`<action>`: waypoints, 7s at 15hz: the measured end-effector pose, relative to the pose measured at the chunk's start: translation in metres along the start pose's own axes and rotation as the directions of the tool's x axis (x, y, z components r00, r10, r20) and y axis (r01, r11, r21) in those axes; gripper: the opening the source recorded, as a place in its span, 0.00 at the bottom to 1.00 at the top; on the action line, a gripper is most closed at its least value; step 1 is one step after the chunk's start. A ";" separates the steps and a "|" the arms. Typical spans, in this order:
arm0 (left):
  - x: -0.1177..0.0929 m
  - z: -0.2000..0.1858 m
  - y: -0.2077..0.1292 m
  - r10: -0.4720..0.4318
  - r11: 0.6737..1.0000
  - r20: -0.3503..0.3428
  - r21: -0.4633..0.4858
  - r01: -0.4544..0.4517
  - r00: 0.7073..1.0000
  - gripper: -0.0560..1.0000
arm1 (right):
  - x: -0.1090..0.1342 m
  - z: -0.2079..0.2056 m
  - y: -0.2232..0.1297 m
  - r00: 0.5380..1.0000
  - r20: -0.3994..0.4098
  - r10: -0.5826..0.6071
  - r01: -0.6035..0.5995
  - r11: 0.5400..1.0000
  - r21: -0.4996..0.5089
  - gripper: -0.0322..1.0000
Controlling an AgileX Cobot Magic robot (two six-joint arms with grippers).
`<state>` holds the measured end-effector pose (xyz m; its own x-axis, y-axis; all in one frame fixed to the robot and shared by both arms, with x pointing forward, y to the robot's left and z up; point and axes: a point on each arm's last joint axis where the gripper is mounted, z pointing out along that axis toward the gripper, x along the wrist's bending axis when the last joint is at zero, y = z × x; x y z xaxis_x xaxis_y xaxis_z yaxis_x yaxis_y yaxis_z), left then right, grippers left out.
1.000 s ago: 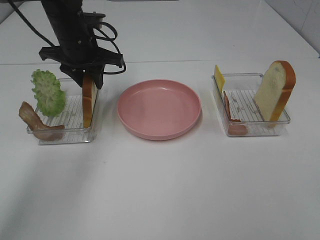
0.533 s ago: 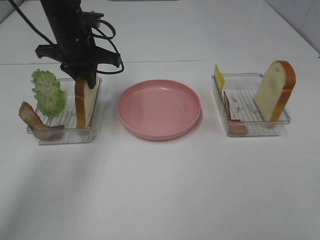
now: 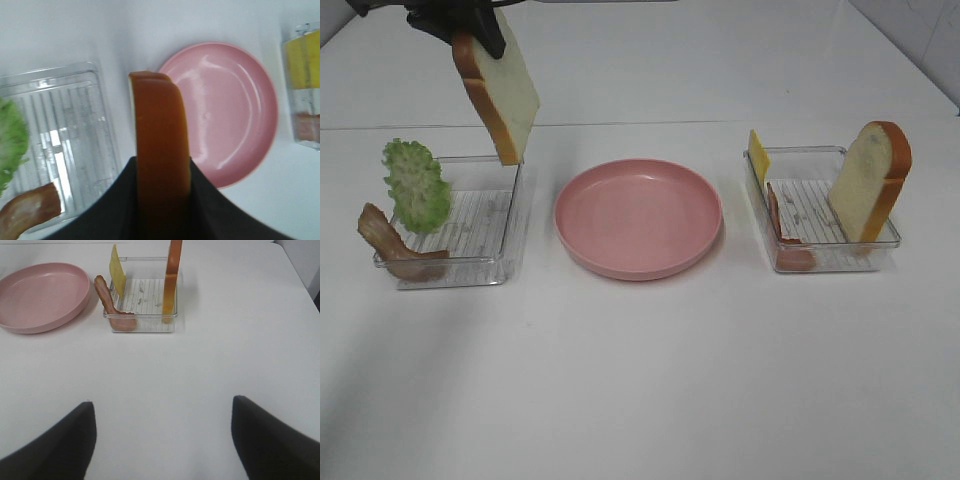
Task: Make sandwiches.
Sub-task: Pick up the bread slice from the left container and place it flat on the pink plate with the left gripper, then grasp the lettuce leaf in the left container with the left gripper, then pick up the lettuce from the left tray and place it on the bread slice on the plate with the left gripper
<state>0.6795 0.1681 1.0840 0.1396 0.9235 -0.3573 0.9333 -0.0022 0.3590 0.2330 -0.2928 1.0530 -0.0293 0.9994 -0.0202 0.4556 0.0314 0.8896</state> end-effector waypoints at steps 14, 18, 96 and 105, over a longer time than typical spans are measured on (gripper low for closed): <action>-0.012 0.190 -0.025 -0.165 0.977 0.489 0.197 0.076 0.856 0.25 | 0.001 0.000 0.000 1.000 -0.008 0.004 -0.004 1.000 -0.001 0.73; -0.013 0.197 -0.024 -0.159 0.983 0.465 0.160 0.094 0.871 0.25 | 0.001 0.000 0.000 1.000 -0.008 0.004 -0.004 1.000 -0.001 0.73; 0.142 0.090 -0.017 -0.076 0.980 -0.325 0.150 0.130 0.943 0.05 | 0.001 0.000 0.000 1.000 -0.015 0.008 -0.008 1.000 -0.001 0.73; 0.079 0.043 0.017 -0.120 0.992 0.094 -0.023 0.123 0.988 0.05 | 0.001 0.000 0.000 1.000 -0.015 0.008 -0.008 1.000 -0.001 0.73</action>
<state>0.7206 0.2241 1.0249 0.0570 0.8767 -0.4777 0.9354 0.1203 0.3324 0.2330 -0.2914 1.0531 -0.0388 0.9992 -0.0062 0.4548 0.0232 0.8903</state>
